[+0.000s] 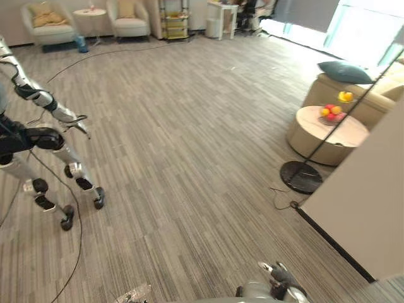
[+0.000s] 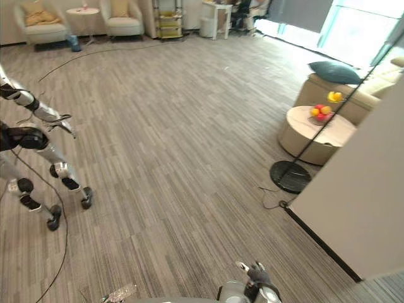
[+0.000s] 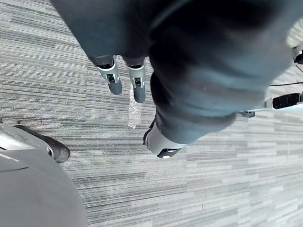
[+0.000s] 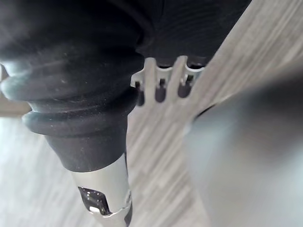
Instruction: Organize washtable
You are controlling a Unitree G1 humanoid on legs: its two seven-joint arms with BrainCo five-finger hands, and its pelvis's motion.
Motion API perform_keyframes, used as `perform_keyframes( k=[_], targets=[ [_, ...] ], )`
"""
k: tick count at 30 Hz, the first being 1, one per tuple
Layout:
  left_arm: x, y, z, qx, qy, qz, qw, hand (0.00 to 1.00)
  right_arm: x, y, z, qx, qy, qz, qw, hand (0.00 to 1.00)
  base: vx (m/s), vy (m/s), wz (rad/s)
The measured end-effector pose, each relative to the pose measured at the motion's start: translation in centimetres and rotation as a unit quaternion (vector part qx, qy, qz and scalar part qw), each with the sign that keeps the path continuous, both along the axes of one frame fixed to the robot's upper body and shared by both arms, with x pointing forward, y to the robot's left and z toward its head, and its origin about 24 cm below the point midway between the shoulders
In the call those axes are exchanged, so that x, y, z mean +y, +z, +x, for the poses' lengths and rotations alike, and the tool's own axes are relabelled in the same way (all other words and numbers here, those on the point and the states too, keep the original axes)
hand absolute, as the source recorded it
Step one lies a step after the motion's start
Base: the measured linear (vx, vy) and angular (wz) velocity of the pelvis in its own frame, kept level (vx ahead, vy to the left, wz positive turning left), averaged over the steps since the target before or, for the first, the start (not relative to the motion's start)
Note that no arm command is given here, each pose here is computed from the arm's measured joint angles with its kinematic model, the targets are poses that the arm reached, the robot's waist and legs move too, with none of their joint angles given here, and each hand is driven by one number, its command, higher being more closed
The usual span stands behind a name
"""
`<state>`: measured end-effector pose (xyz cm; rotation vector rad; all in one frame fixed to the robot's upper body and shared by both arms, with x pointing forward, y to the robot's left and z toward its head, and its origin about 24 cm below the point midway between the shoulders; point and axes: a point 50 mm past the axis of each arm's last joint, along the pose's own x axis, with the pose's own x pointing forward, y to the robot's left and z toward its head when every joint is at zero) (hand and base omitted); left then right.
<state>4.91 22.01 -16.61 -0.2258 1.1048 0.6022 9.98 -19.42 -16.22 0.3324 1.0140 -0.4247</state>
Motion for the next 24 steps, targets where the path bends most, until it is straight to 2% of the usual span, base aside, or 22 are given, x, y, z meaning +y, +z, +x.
perform_keyframes(
  k=[4, 6, 12, 16, 24],
  targets=[
    [-1.1, -0.2, -0.2, -0.003, 0.028, -0.015, 0.999, 0.00, -0.6, 0.1, 0.3, 0.001, 0.014, -0.012, 1.000, 0.00, 0.53, -0.215, 0.56],
    [-1.8, -0.3, 0.0, -0.005, 0.029, -0.021, 0.999, 0.00, -1.1, 0.4, 0.7, -0.001, 0.049, -0.030, 0.998, 0.00, 0.43, -0.275, 0.79],
    [-1.5, -0.2, -0.6, 0.001, 0.024, -0.009, 1.000, 0.00, -0.2, 0.4, 1.0, -0.007, 0.075, -0.032, 0.997, 0.00, 0.28, -0.160, 0.37],
    [-1.9, -0.3, -0.8, 0.013, -0.013, -0.009, 1.000, 0.00, -0.7, -0.2, -1.0, 0.034, 0.065, -0.038, 0.997, 0.00, 0.11, 0.062, 0.04],
    [0.1, -0.1, -0.9, 0.041, -0.088, 0.027, 0.995, 0.00, 0.3, -0.6, -2.3, 0.061, 0.092, -0.050, 0.993, 0.00, 0.04, 0.093, -0.08]
  ],
)
